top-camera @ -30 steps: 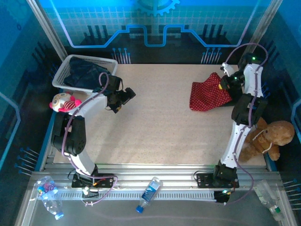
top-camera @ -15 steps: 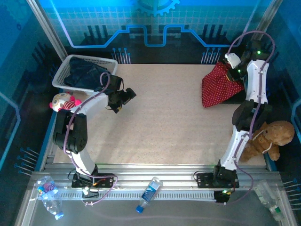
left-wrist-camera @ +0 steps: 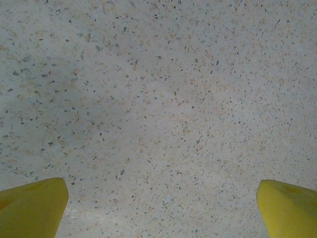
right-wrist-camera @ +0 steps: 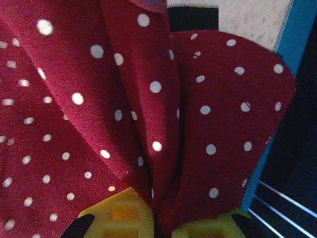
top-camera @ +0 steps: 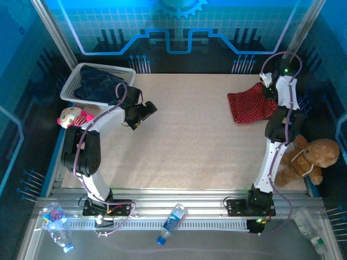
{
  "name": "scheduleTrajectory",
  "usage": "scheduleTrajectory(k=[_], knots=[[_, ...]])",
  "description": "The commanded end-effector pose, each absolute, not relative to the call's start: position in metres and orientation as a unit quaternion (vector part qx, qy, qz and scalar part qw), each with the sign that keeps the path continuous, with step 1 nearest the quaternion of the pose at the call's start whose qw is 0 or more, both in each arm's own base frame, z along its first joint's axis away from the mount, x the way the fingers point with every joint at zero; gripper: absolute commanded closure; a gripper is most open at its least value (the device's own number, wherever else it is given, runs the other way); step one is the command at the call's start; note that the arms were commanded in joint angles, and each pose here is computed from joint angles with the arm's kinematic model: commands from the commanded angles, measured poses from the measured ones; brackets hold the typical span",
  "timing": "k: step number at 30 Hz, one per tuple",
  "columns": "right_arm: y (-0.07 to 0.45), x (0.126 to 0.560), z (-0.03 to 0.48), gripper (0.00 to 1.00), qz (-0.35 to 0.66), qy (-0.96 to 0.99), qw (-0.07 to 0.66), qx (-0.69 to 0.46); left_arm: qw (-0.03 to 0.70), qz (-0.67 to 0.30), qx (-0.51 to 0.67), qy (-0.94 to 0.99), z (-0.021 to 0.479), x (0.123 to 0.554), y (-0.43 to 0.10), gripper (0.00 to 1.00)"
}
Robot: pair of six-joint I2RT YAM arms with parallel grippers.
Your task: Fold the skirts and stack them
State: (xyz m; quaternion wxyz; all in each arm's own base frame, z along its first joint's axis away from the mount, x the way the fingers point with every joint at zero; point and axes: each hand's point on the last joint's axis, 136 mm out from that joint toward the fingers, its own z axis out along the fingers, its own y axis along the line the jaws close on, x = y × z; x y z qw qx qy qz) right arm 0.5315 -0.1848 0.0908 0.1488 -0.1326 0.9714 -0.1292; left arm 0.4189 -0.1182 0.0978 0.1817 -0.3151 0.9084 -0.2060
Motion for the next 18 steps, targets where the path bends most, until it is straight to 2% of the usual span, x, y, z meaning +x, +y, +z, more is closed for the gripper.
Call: scheduleTrajectory(k=[1, 4, 8, 13, 18], knots=[[-0.191, 0.536, 0.067, 0.93, -0.124, 0.979, 0.137, -0.085, 0.179, -0.189, -0.314, 0.913, 0.094, 0.413, -0.11, 0.01], [-0.178, 0.515, 0.029, 0.99, -0.084, 0.991, 0.077, -0.068, 0.179, -0.19, -0.315, 0.912, 0.093, 0.411, -0.11, 0.01], [-0.146, 0.49, 0.005, 1.0, -0.026, 0.997, 0.023, -0.066, 0.18, -0.189, -0.317, 0.912, 0.092, 0.411, -0.107, 0.01], [-0.079, 0.481, 0.023, 1.0, 0.045, 0.993, 0.044, -0.096, 0.185, -0.192, -0.32, 0.909, 0.092, 0.412, -0.103, 0.01], [-0.037, 0.487, 0.048, 1.0, 0.078, 0.99, 0.065, -0.095, 0.185, -0.197, -0.322, 0.907, 0.089, 0.41, -0.102, 0.01]])
